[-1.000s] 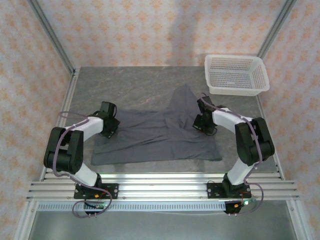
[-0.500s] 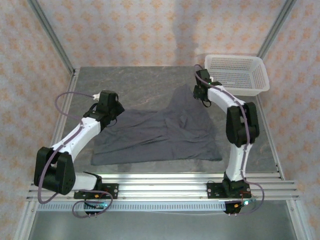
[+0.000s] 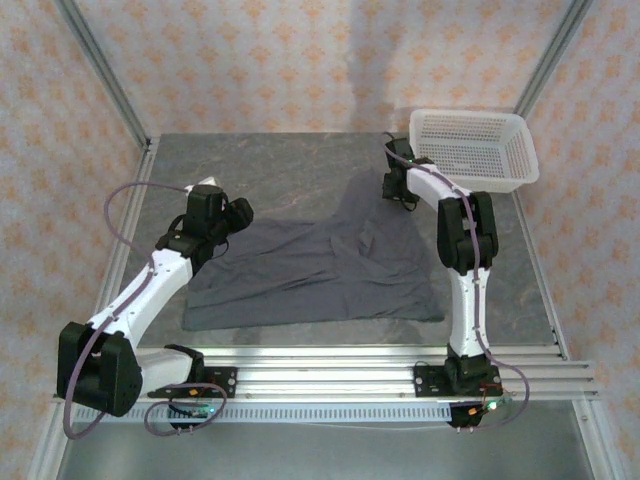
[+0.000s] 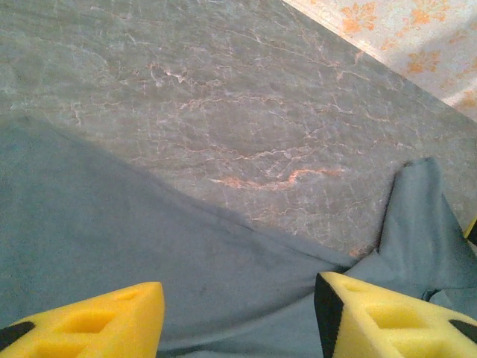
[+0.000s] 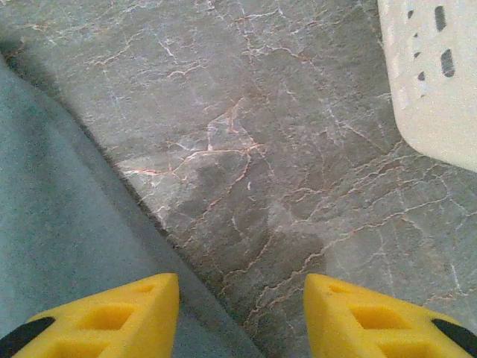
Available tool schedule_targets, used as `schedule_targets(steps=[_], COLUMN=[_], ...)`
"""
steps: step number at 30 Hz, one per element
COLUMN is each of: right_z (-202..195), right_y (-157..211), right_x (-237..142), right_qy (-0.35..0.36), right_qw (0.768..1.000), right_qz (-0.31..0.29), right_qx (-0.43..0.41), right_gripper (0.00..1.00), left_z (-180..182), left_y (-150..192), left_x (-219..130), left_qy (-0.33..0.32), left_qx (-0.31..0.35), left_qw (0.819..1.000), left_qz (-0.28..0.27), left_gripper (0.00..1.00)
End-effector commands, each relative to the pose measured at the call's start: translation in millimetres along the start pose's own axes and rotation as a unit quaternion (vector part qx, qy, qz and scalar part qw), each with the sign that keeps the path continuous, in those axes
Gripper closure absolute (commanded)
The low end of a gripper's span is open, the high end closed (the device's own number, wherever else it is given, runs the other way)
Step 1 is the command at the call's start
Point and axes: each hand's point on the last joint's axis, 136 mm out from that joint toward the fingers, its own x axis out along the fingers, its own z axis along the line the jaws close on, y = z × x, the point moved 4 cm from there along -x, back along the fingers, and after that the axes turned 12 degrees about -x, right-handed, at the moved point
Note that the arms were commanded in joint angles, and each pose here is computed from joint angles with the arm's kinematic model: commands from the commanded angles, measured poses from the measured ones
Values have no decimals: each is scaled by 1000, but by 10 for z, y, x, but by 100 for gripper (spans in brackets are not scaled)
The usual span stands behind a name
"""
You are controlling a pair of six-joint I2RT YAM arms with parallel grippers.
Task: Fold the inside-out t-shirt
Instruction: Fold the T-shirt at the center of the table.
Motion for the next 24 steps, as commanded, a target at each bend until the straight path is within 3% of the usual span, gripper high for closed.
schedule_targets(steps=[1,3,7,9,18,24], right_z=[21,32,24,15,-52,-13], right_y=[202,235,285,269,38,130], right_x=[90,88,46,-11,-496,-408], right_qy=[-9,-15,-14,-18,-4,9], right_qw=[999,998,998,999,996,992], right_qz=[48,58,54,37,-83,-122], right_qx=[1,5,9,1,-10,22], right_gripper=[53,55,71,73,63,56], left_z=[-27,-41,-12,4,37,52], left_y=[-99,-101,-73,-59,-19,0], left_x=[-92,-94,-88,-88,-77,-56], left_qy=[3,6,2,3,1,-2], left_qx=[0,-2,-6,-8,-8,-4], left_qw=[1000,1000,1000,1000,1000,1000], left_qz=[-11,-9,-4,-5,0,4], left_gripper=[38,37,36,36,36,36])
